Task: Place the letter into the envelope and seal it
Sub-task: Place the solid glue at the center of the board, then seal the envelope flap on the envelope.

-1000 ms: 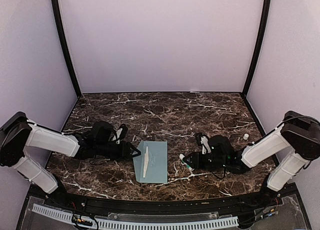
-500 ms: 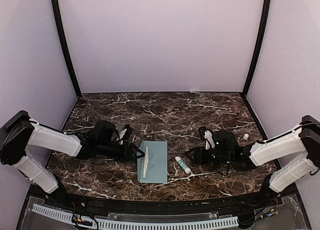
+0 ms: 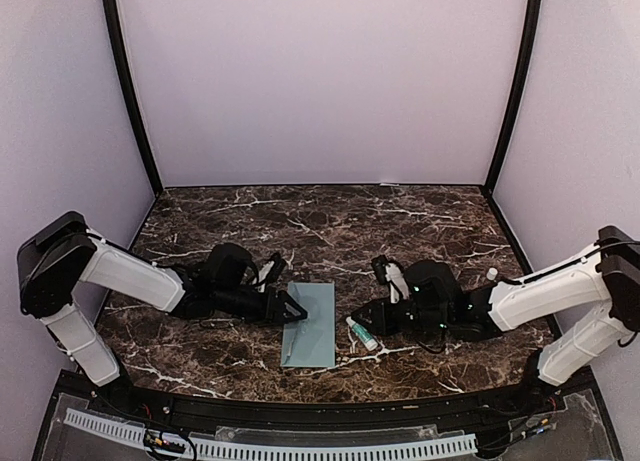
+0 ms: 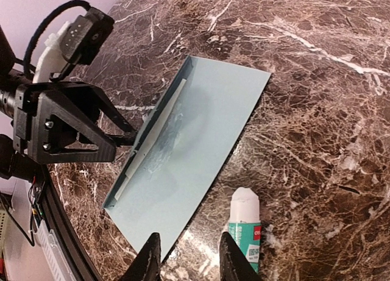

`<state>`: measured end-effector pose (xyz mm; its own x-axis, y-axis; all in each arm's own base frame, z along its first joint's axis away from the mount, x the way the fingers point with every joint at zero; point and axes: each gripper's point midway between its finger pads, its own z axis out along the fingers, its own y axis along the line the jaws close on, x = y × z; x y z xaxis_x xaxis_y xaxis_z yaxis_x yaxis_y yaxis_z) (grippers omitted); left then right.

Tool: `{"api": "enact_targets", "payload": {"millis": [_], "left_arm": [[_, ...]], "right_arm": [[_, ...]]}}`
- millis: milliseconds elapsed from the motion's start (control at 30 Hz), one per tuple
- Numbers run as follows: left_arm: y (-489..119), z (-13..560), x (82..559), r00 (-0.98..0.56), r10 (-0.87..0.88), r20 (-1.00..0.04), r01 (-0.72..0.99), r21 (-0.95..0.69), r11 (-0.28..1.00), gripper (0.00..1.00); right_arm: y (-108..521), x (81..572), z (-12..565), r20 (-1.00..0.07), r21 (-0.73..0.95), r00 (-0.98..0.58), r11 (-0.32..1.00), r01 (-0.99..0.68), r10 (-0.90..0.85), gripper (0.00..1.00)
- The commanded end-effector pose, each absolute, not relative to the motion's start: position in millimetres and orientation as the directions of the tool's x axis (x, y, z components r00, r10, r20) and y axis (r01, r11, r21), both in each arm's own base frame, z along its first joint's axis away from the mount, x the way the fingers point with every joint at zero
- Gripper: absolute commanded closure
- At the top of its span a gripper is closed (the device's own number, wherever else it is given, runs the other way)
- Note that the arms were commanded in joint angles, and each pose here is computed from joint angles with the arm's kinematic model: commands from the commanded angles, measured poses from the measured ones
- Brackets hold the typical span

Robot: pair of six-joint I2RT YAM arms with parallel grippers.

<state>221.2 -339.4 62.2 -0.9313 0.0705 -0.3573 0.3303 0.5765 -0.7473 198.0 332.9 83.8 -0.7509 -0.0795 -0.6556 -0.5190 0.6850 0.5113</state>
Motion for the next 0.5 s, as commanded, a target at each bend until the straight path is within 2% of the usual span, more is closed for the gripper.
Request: {"api": "enact_targets", "payload": {"millis": [0,100,200,367,467], "left_arm": [[-351,66,223,-0.925,0.075,-0.372,0.352,-0.767,0.537,0.53],[-355,63,223,-0.926,0.077,-0.370,0.352,-0.770,0.531,0.54],[-355,59,223,-0.928,0.075,-0.366,0.347,-0.769,0.537,0.61],[-349,45,223,-0.937,0.071,-0.341,0.316,-0.748,0.583,0.78],[-342,37,223,-0.942,0.059,-0.331,0.296,-0.732,0.613,0.85]], "right_arm": [[350,192,93,-0.649,0.547,-0.758,0.650,-0.527,-0.069,0.72],[358,189,94,-0.641,0.562,-0.764,0.635,-0.530,-0.071,0.78],[367,186,94,-0.632,0.570,-0.770,0.620,-0.540,-0.089,0.84],[384,188,102,-0.623,0.577,-0.775,0.605,-0.548,-0.108,0.90],[392,191,104,-0.620,0.578,-0.776,0.604,-0.550,-0.113,0.92]]}}
